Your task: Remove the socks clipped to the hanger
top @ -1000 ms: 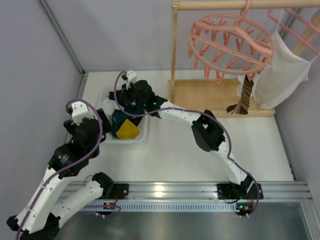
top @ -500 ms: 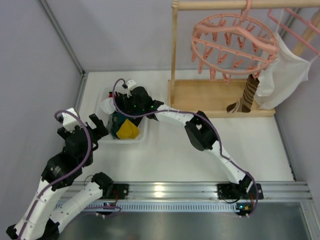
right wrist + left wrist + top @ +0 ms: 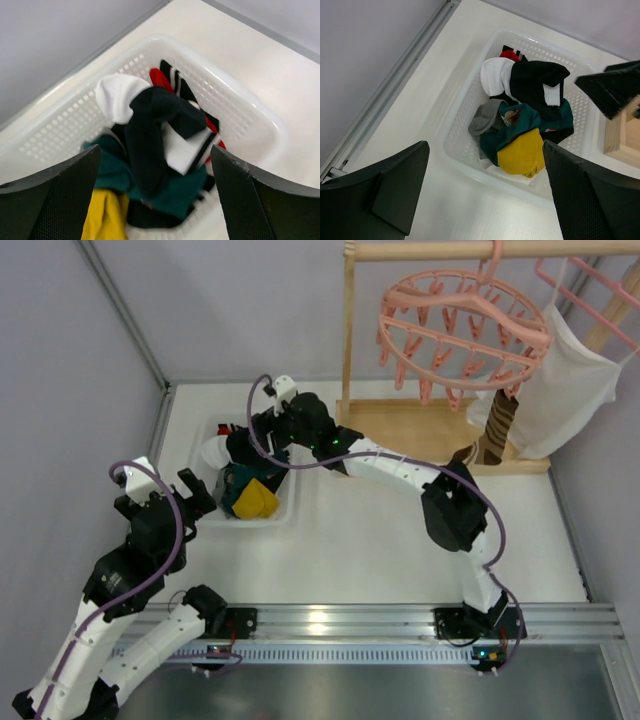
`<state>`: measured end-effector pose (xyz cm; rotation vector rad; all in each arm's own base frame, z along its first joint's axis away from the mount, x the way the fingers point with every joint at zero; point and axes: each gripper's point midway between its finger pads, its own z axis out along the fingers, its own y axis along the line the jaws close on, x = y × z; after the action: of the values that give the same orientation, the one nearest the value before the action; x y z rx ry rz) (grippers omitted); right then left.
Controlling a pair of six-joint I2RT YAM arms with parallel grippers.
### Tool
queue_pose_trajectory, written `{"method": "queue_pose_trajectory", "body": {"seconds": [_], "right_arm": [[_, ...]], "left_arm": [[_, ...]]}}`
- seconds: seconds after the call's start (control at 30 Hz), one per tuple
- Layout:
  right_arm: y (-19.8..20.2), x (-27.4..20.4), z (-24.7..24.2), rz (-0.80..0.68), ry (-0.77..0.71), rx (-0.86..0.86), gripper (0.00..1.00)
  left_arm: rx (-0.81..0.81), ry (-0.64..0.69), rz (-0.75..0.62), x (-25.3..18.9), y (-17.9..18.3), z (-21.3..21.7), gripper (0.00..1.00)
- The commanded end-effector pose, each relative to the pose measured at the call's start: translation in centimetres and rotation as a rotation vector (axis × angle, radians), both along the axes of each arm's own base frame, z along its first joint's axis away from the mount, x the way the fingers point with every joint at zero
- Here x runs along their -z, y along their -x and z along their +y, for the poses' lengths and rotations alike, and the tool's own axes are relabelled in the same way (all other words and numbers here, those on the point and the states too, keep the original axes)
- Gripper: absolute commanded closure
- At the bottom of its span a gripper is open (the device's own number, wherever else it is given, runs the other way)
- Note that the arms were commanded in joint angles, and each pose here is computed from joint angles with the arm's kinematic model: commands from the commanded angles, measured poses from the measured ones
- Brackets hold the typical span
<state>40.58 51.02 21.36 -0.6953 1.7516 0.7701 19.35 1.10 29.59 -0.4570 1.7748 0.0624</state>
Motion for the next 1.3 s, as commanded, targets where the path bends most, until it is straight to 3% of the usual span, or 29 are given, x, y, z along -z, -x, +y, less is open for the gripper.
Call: {"method": "queue_pose_trajectory", "body": {"seconds": [0.0, 0.03, 0.07, 0.1, 0.3, 0.33, 0.37, 0.5, 0.67, 0.97, 1.07, 1.13, 1.27], "right_arm": [[0.9, -7.0, -4.1, -0.115, -0.054, 0.025, 0.13], [2.2, -10.5, -5.8, -0.157, -0.096, 0.031, 0.1], [3.1, -8.0, -7.3, -0.125, -0.052, 0.031, 0.02], [3.7, -8.3, -8.8, -0.13, -0.049, 0.043, 0.01], [9.9, -7.8, -20.9, -0.151, -0.049, 0.186, 0.01], [10.9, -9.5, -23.6, -0.185, -0.074, 0.248, 0.01], [11.1, -6.5, -25.9, -0.134, -0.014, 0.308, 0.01], [11.5, -4.1, -34.8, -0.036, -0.003, 0.579, 0.01], [11.8, -3.4, -45.1, -0.017, -0.039, 0.946, 0.01], [10.5, -1.9, -55.4, 0.036, -0.286, 1.363, 0.01], [10.1, -1.4, -58.4, 0.002, -0.29, 1.458, 0.0], [9.8, -0.5, -58.9, 0.006, -0.249, 1.465, 0.01], [6.5, -3.6, -57.1, -0.191, -0.262, 1.245, 0.01]], "left_arm": [[-0.032, 0.029, -0.046, -0.8, -0.3, 0.3, 0.02], [-0.032, 0.03, -0.048, -0.8, -0.2, 0.3, 0.02], [-0.031, 0.03, -0.048, -0.8, -0.2, 0.3, 0.02], [-0.029, 0.029, -0.045, -0.7, -0.3, 0.2, 0.02], [0.002, 0.018, -0.022, -0.3, -0.8, -0.6, 0.02], [0.007, 0.011, -0.012, -0.1, -1.0, -0.7, 0.02], [0.018, 0.01, -0.006, 0.0, -1.1, -1.0, 0.02], [0.044, -0.003, 0.029, 0.6, -1.6, -1.8, 0.02], [0.077, -0.003, 0.039, 0.8, -1.8, -2.4, 0.02], [0.124, 0.005, 0.039, 0.9, -1.9, -3.2, 0.02], [0.136, 0.007, 0.04, 0.9, -1.8, -3.4, 0.02], [0.152, 0.008, 0.042, 1.0, -1.9, -3.7, 0.02], [0.176, 0.007, 0.05, 1.2, -2.1, -4.2, 0.02]]}}
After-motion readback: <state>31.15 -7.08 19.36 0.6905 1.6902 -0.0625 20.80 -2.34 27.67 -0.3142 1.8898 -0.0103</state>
